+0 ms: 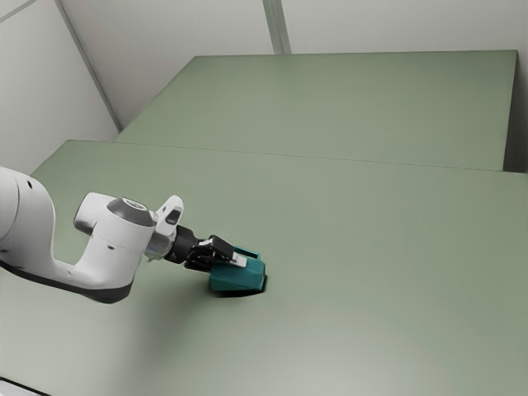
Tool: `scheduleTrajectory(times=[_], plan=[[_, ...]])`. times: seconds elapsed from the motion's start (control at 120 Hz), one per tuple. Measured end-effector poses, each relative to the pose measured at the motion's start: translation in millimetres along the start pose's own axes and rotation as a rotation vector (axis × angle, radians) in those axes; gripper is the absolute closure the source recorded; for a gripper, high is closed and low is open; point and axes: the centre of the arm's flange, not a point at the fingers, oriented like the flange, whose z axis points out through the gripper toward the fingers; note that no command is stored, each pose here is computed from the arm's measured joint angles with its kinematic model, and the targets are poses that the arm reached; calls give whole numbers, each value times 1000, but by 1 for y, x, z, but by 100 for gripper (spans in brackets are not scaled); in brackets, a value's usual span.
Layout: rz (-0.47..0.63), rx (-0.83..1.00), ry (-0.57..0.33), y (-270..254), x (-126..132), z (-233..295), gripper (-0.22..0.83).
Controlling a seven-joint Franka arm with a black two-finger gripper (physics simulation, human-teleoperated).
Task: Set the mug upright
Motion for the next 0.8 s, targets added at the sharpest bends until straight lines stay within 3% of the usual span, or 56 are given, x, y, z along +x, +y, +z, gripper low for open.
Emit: scheduleTrajectory(times=[0.142,0.367,0.667,0.8], plan=[[14,2,0,1,0,0,60],[64,-15,-1,19,3,4,69],[153,-47,64,53,37,-15,76],[291,-4,64,81,70,-32,77]])
